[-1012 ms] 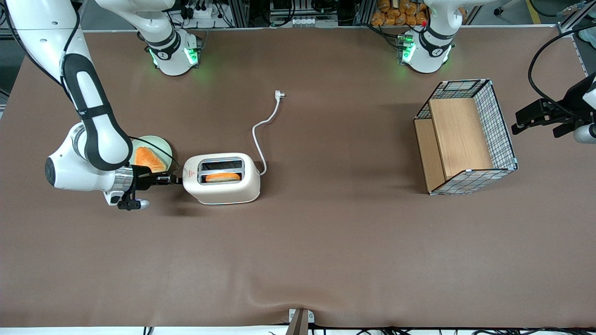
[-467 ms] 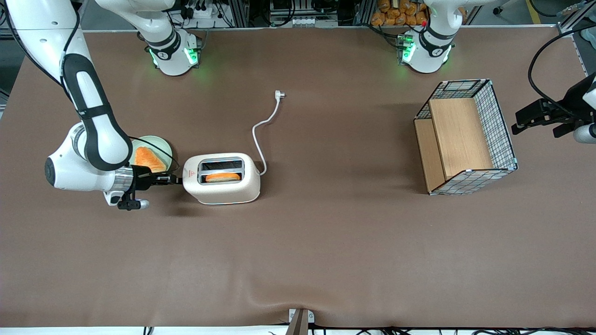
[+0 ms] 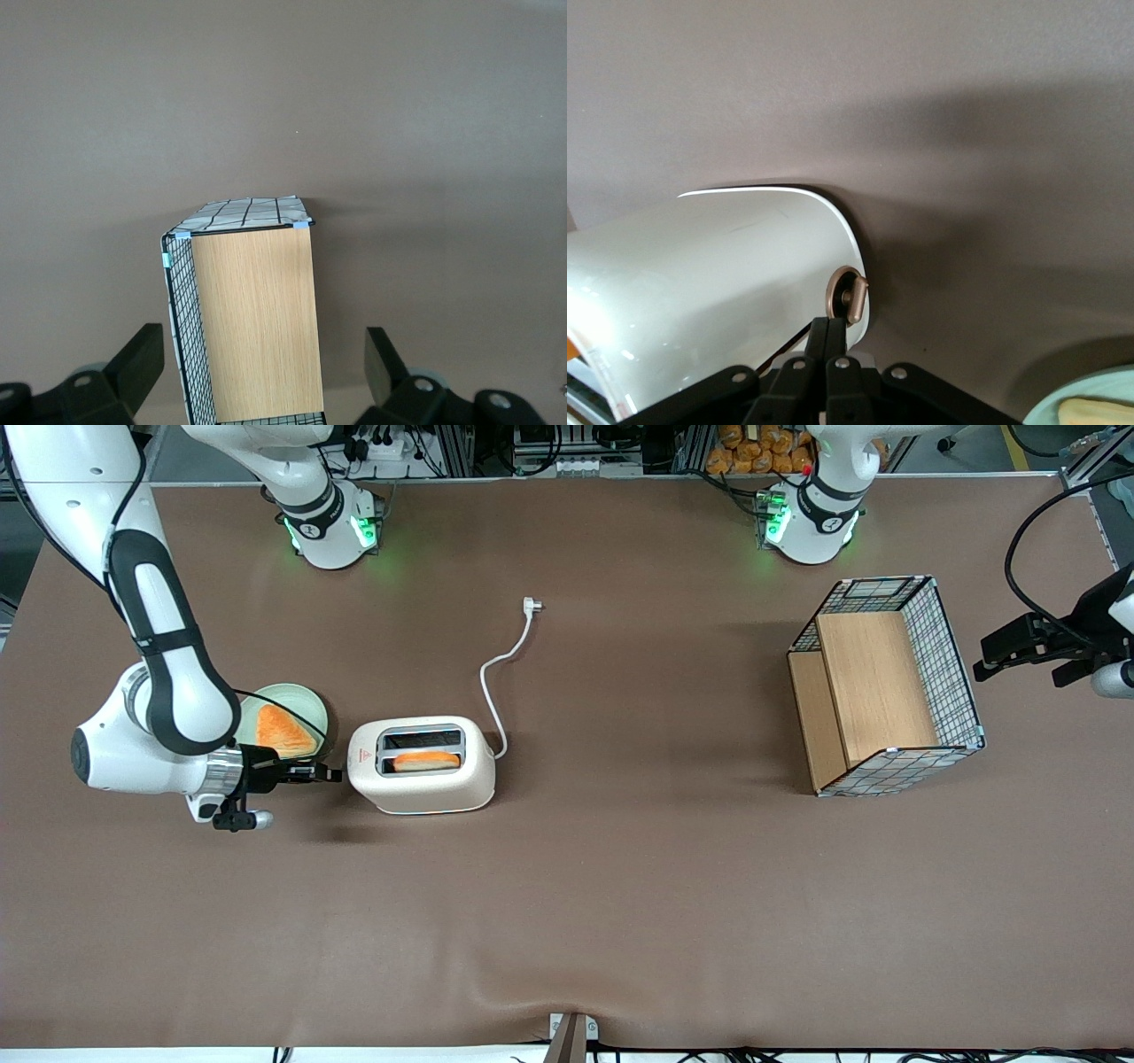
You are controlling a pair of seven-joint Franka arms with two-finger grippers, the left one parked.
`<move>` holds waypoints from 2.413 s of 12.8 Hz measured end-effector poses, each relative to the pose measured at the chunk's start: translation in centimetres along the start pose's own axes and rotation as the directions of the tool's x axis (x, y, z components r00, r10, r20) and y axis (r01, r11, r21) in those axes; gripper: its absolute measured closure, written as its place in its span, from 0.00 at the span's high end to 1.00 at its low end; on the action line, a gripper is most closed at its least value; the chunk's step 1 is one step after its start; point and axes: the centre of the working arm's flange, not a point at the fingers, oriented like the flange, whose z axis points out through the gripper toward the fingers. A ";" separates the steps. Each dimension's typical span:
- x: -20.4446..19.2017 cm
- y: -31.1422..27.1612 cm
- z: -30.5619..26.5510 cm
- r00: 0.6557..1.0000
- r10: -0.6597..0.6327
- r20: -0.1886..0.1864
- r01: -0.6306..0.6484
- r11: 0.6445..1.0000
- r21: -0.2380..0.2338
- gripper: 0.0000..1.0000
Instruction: Press toaster button with right arm
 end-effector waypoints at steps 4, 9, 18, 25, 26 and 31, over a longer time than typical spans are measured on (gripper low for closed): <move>0.6 0.1 -1.6 1.000 -0.007 -0.005 0.007 1.000 0.011 0.29; 2.0 -0.9 -5.5 0.996 -0.074 -0.046 0.071 0.996 -0.053 0.82; 0.6 -8.9 -20.6 0.972 -0.226 -0.071 0.199 0.942 -0.268 1.00; -3.3 -12.6 -30.7 0.986 -0.104 -0.130 0.050 0.931 -0.362 1.00; -4.7 -13.3 -32.1 0.987 -0.085 -0.134 0.026 0.920 -0.390 1.00; -12.4 -15.4 -36.7 0.989 -0.043 -0.143 -0.025 0.898 -0.440 1.00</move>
